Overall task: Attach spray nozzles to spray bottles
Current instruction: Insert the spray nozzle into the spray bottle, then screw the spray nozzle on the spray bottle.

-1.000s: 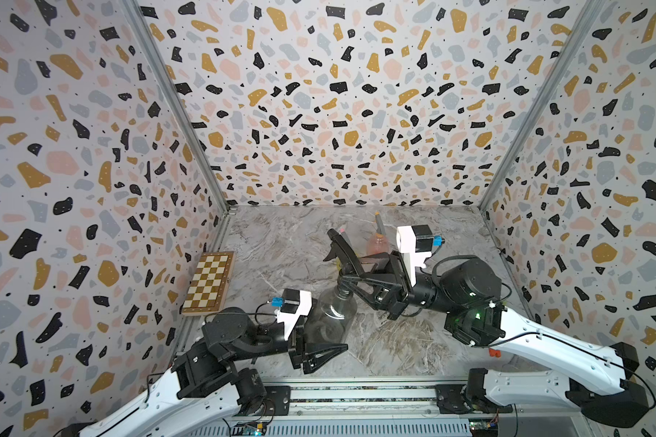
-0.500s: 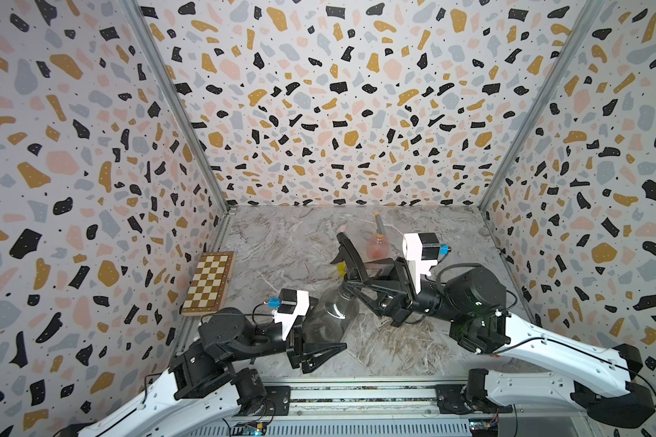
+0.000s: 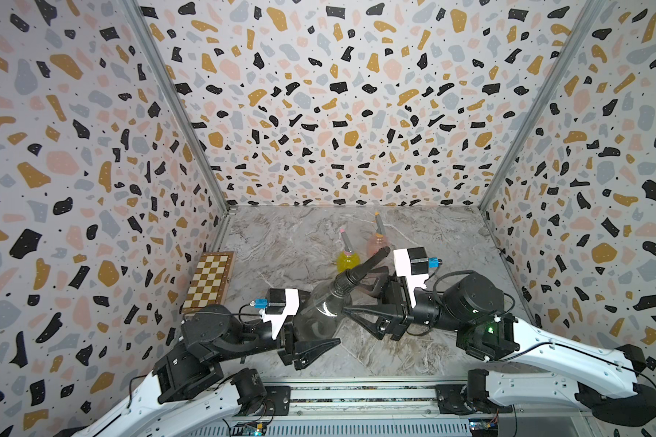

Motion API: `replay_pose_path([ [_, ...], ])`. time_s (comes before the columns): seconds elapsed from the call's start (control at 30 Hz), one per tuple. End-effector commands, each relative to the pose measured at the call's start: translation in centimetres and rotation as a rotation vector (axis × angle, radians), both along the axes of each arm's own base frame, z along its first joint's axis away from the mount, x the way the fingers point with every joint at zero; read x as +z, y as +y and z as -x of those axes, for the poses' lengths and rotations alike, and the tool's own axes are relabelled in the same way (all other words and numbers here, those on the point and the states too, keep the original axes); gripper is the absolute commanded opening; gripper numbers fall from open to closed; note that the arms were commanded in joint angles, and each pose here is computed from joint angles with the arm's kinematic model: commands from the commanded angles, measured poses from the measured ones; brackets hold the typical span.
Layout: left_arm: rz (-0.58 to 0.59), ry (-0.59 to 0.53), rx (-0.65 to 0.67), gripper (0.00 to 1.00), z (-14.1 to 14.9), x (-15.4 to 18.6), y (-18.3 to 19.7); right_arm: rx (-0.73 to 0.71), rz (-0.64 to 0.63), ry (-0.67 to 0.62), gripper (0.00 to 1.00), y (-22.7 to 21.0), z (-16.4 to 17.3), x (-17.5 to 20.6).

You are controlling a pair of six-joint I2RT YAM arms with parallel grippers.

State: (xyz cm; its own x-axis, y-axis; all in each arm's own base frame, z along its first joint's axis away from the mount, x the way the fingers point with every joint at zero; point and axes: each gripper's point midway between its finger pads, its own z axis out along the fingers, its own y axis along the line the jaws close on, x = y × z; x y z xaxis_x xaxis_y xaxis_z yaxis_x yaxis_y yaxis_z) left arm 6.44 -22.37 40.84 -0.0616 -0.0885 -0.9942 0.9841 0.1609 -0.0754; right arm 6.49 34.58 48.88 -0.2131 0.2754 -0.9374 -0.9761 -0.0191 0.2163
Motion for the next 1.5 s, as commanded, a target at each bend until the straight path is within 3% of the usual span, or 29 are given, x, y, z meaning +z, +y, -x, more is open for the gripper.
replay_pose_path([
  [0.0,0.099,-0.103,-0.019,0.00,1.1,3.3,1.0,0.003,0.033,-0.050,0.72,-1.5,0.8,0.2],
  [0.37,0.065,-0.064,-0.051,0.00,1.2,1.7,0.3,-0.094,0.054,-0.120,0.86,-6.3,1.0,1.0],
  [0.53,0.027,-0.017,-0.063,0.00,1.0,0.3,-0.3,-0.122,0.040,-0.148,0.88,-7.6,0.6,3.0],
  [0.73,-0.005,0.019,-0.069,0.00,0.9,-0.9,-0.6,-0.060,0.074,-0.149,0.87,-6.7,0.4,4.3],
  [0.87,-0.037,0.045,-0.062,0.00,0.7,-1.9,-0.7,-0.001,0.094,-0.136,0.81,-5.8,0.7,4.6],
  [1.03,-0.059,0.054,-0.049,0.00,0.5,-2.4,-0.6,0.035,0.134,-0.110,0.65,-4.9,0.8,4.2],
  [1.47,-0.116,0.062,-0.052,0.00,0.6,-3.4,-0.5,0.039,0.220,-0.048,0.31,-4.5,0.2,3.1],
])
